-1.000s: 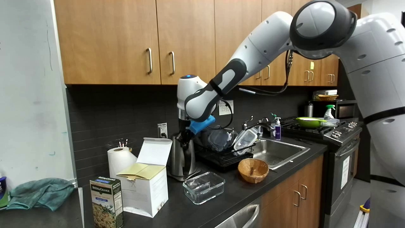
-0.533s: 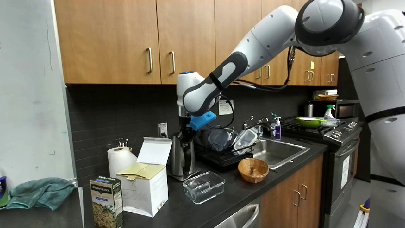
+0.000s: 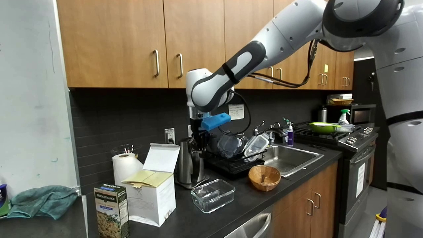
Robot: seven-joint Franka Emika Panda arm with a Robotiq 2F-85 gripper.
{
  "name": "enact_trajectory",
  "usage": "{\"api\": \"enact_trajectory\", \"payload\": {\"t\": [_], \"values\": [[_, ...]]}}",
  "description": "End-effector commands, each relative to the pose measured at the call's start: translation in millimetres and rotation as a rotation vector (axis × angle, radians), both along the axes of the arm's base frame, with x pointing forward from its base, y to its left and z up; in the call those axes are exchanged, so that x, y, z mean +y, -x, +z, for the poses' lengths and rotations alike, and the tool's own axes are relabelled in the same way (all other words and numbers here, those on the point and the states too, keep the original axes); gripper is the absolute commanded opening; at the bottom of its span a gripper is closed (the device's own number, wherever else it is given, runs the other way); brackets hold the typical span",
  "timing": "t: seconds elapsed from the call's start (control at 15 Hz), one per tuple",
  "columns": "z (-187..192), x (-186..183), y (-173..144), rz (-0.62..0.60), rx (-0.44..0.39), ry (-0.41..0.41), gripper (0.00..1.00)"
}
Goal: Press a button on the kettle
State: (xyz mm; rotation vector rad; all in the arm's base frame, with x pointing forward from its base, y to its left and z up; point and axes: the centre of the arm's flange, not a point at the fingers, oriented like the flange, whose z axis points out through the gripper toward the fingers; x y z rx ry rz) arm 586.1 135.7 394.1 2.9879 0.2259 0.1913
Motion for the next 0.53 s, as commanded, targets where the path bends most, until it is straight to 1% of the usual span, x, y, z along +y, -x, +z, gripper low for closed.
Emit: {"api": "enact_trajectory", "payload": {"t": [0.0, 0.2, 0.4, 0.47], "values": [[10, 3, 34, -0.035, 0.064, -0.031, 0.00], [14, 2, 52, -0.068, 0.120, -0.061, 0.00], [21, -3, 71, -0.090, 0.131, -0.088, 0.00], [23, -5, 77, -0.099, 0.126, -0.098, 0.26]]}}
